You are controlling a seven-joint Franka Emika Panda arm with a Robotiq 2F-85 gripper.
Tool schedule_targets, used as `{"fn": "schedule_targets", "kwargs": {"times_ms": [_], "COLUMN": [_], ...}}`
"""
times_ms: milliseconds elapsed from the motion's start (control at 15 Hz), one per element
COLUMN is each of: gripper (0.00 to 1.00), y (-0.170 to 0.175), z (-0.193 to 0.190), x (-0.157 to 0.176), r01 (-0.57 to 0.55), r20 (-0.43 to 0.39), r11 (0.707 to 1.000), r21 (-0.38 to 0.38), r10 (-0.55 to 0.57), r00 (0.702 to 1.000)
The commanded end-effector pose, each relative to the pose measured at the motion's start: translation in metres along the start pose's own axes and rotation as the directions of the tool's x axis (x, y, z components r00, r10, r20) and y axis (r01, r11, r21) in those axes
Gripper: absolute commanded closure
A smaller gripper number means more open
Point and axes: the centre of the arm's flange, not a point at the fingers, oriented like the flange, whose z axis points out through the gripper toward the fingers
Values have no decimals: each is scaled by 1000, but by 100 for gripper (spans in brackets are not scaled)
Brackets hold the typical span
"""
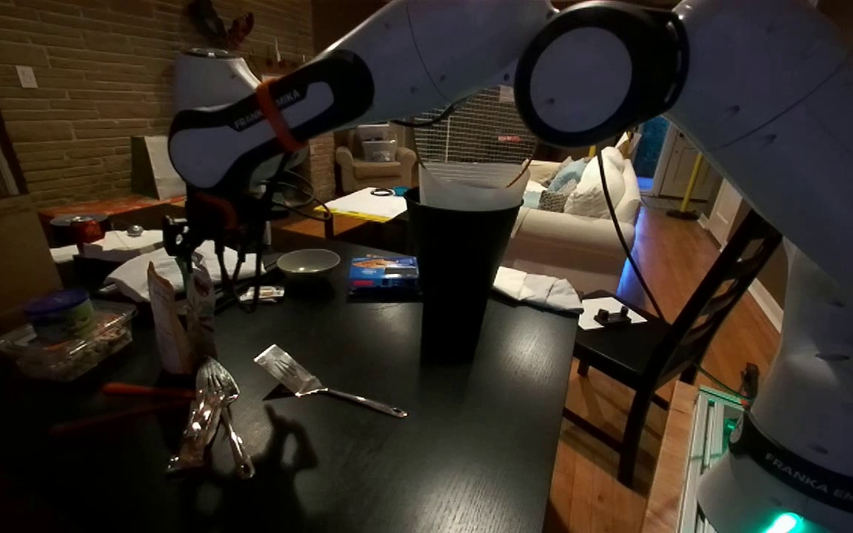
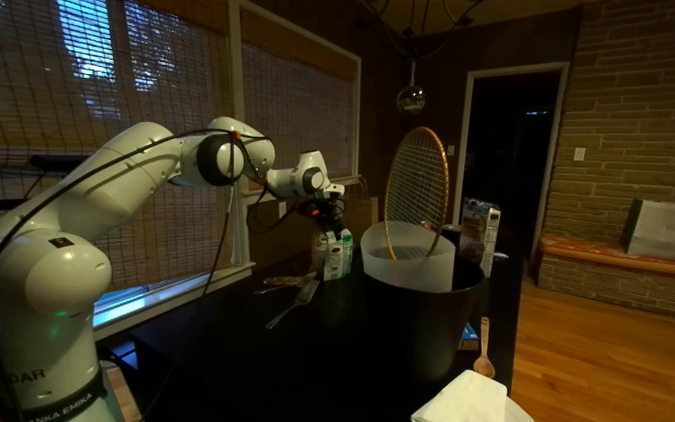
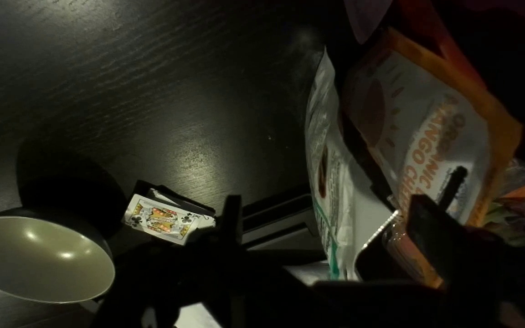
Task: Move the green and white sachet forward
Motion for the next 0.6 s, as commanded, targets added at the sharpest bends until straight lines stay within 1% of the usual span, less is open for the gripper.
{"fn": "schedule_targets", "kwargs": {"times_ms": [0,200,533], "gripper": [38,60,95], "y": [0,2,-2], "z": [14,18,22], "x": [12,17,18], "r01": [-8,14,38], "r20": [-72,-109,-118], "r11": [1000,1000,999], "r21": [-11,-12,14], "r10": [7,-16,-36], "r00": [997,994,992]}}
